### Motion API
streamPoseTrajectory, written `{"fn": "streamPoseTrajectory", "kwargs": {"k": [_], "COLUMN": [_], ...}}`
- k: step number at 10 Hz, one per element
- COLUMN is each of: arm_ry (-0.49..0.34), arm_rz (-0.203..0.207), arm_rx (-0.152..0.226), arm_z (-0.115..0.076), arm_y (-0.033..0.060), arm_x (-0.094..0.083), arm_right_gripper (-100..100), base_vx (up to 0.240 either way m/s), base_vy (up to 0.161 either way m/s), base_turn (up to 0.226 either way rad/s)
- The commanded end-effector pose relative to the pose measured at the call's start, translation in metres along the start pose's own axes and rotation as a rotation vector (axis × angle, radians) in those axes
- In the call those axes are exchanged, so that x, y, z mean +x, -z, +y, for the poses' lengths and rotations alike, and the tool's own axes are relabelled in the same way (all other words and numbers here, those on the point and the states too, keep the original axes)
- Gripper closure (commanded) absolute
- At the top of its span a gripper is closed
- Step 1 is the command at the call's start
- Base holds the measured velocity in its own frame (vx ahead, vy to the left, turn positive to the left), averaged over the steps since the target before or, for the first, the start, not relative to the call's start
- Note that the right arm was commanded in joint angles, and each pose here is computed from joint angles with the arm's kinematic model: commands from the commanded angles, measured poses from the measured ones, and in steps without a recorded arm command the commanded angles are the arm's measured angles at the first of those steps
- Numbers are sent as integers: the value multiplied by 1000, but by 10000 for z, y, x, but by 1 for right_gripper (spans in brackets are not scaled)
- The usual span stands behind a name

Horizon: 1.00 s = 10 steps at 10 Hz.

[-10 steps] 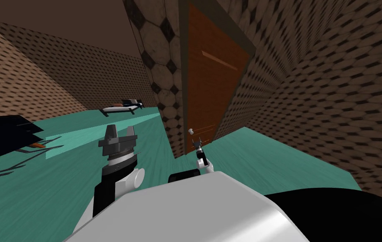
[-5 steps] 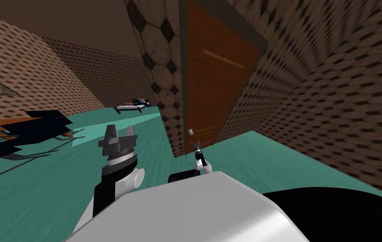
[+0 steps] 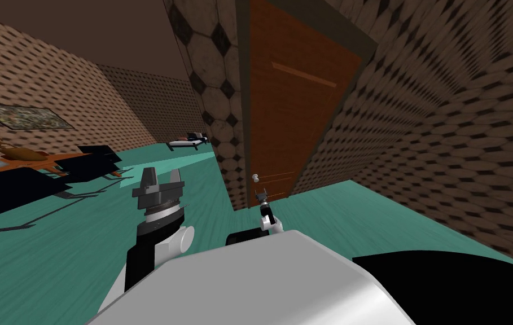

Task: Push the door open

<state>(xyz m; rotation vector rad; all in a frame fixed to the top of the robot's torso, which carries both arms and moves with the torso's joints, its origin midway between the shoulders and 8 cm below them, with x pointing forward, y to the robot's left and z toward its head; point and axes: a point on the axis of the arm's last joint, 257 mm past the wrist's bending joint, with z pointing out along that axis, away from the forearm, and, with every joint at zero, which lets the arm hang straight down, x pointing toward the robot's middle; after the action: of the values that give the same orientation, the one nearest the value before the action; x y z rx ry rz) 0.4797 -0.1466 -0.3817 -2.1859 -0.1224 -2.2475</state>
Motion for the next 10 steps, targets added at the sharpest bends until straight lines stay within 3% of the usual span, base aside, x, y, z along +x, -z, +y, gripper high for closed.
{"fn": "streamPoseTrajectory", "kwargs": {"k": [1,4,7,10], "arm_ry": [-24,-41,-6,-12], "arm_rz": [-12,-21,-23,-23], "arm_rx": [4,7,-39,-83], "arm_z": [-59,-104,350,593], "arm_y": [6,14,-4,-15], "arm_x": [-46,-78,-125,-133], "arm_right_gripper": [-100,-100,-100,-100], "base_vx": [-9,2,117,213], "base_vy": [-84,-57,19,22], "base_turn": [102,56,126,155]}}
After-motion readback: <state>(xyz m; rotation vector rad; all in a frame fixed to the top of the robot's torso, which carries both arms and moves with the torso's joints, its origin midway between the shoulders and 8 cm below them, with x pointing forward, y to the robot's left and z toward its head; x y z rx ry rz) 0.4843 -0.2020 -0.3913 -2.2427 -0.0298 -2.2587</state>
